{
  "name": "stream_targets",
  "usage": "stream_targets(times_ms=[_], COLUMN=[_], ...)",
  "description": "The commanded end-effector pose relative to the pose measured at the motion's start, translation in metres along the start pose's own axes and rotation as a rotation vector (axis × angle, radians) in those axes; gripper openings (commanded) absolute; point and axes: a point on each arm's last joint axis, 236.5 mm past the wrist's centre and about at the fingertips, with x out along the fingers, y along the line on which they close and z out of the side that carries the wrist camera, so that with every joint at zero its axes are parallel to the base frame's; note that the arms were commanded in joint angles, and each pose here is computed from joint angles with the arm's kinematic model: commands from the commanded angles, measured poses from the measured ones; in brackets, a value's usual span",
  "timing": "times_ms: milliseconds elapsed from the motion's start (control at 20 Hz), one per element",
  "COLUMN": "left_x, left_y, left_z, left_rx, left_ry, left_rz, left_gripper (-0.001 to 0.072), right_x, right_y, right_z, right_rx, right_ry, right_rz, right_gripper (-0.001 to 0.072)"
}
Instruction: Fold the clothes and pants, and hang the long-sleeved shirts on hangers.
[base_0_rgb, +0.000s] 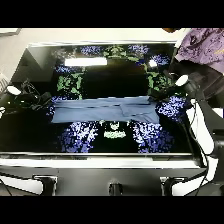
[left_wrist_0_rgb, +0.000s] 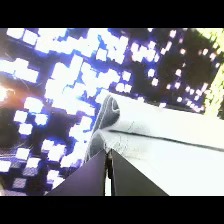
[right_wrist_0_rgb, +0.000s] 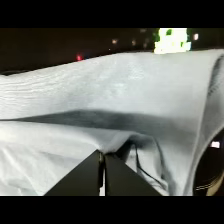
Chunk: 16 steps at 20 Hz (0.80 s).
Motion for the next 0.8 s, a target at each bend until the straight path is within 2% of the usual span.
stream_targets(times_ms=[0,50,100,250,350,450,500,550,750], left_x=[0.008,0.005,0.001,-0.029,-0.053,-0.069,-0.073,-0.076,-0.075], left_y=[-0.001,-0.003,-0.005,-0.020,-0.031,-0.038,-0.040,-0.042,-0.042], left_z=[-0.003,0.000,0.004,0.028,0.042,0.049,0.051,0.051,0.045], left_rx=[0.004,0.007,0.011,0.037,0.066,0.090,0.094,0.096,0.089], left_ry=[0.021,0.014,0.006,-0.047,-0.089,-0.122,-0.131,-0.135,-0.110], left_rz=[0.000,-0.001,-0.006,-0.025,-0.031,-0.030,-0.032,-0.033,-0.034], left_gripper=[0.0248,0.0409,0.0451,0.0481,0.0481,0.0481,0.0481,0.0481,0.0480], right_x=[0.007,0.002,-0.006,-0.057,-0.080,-0.084,-0.082,-0.078,-0.052], right_y=[-0.003,-0.006,-0.006,-0.019,-0.053,-0.067,-0.069,-0.076,-0.085], right_z=[-0.003,-0.002,-0.001,0.005,-0.002,-0.020,-0.026,-0.031,-0.028], right_rx=[0.039,0.074,0.097,0.118,0.157,0.228,0.257,0.280,0.276], right_ry=[0.022,0.023,0.029,0.036,0.059,0.143,0.167,0.184,0.184], right_rz=[-0.008,-0.009,-0.006,0.003,0.008,0.144,0.219,0.238,0.259], right_gripper=[0.0107,0.0227,0.0296,0.0495,0.0524,0.0557,0.0614,0.0629,0.0630])
